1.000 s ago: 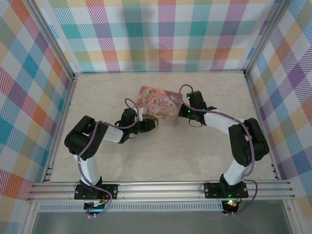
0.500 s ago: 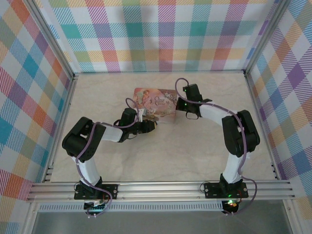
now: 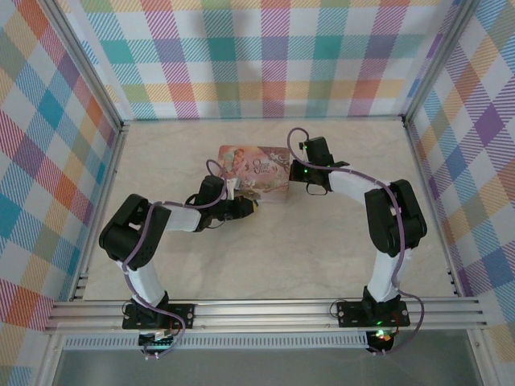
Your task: Unlock the padlock with the key
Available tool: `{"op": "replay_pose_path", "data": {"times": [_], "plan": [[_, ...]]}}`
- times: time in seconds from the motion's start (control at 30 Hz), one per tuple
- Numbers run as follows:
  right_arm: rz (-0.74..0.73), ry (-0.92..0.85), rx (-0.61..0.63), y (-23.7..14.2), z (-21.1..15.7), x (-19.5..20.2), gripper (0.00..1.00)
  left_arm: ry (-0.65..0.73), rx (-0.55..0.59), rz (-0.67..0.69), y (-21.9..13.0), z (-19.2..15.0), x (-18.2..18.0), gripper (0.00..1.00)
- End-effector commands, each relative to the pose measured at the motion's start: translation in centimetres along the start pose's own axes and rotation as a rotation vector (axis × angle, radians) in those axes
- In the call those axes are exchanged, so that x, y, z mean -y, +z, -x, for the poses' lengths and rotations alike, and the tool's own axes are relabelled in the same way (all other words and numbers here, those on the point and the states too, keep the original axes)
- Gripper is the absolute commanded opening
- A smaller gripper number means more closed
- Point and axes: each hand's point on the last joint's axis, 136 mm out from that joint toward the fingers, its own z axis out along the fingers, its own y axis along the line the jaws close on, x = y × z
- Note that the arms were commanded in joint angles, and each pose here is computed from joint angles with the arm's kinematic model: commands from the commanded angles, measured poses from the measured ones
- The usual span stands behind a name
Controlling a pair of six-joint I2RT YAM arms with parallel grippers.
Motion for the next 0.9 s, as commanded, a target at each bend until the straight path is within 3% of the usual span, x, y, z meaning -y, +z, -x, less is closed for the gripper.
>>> {"op": "replay_pose_path", "data": {"times": [0.0,0.27,0.57,0.87], "plan": [[0.098,-0.056,-0.033,0.5,-0.8,-2.5,0.0,-0.108,-0.159,-0.043,-0.4,-2.7,0.7,0.11],[0.148,-0.114,-0.031,0.8,0.5,-4.0,0.0,-0.19,-0.221,-0.124,-0.6,-2.1,3.2,0.11],[0.133,-0.123,-0.047,0.7,0.4,-3.4,0.0,-0.229,-0.19,-0.145,-0.8,-0.7,4.3,0.1],[0.111,-0.087,-0.015,-2.3,-0.3,-1.5,0.0,-0.28,-0.149,-0.186,-0.6,0.5,4.9,0.09]]}}
